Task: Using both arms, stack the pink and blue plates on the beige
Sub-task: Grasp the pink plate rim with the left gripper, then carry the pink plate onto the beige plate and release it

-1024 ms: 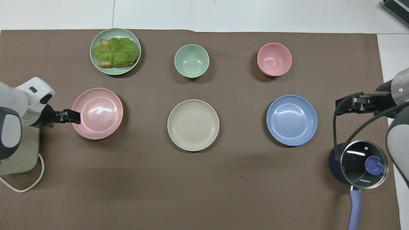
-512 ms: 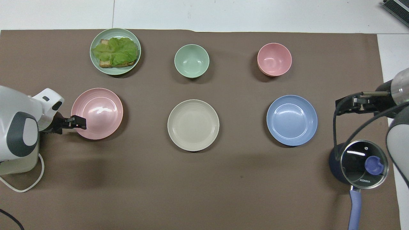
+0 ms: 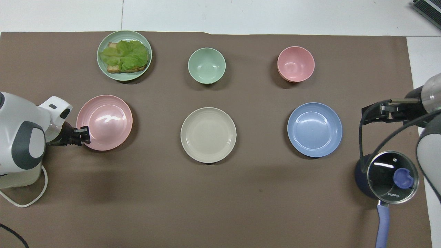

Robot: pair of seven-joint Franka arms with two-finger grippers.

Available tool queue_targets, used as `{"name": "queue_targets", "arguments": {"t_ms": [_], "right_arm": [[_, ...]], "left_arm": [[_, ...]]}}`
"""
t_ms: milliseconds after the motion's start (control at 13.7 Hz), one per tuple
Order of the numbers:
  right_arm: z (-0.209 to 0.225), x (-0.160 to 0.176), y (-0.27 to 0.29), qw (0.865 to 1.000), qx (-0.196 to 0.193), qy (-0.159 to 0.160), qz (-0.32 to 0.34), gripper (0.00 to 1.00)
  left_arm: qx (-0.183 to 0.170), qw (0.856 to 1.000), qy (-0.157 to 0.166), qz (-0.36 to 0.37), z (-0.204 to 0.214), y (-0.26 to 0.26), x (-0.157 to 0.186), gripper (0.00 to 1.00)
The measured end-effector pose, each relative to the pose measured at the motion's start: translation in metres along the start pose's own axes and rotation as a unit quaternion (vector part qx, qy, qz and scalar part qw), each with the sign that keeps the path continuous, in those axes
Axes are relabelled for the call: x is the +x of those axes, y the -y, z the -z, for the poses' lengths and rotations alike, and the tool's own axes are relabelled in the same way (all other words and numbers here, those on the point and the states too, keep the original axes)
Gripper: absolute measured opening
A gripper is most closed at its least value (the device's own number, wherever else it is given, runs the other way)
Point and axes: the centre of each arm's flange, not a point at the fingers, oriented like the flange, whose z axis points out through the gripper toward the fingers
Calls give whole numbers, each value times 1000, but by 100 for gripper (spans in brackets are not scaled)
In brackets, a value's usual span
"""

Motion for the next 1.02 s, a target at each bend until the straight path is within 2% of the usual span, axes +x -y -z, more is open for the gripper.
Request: {"name": "queue_targets", "arguments": {"t_ms": [146,439,659,805,1024], "right_arm": [[0,0,0,1000,0,0,0,100],[0,0,0,1000,0,0,0,100],[0,0,0,1000,0,0,0,100],[0,0,0,1000,0,0,0,100],[0,0,0,1000,0,0,0,100]], "left_arm": [[1,1000,10,2,4,1,-1,9],[-2,999,42,3,47,-2,2,5],[-35,997,61,29,84,-23,3,5],[-42,995,62,58,98,-72,-7,5],[-40,994,57,86,97,-176,-40,5]]}}
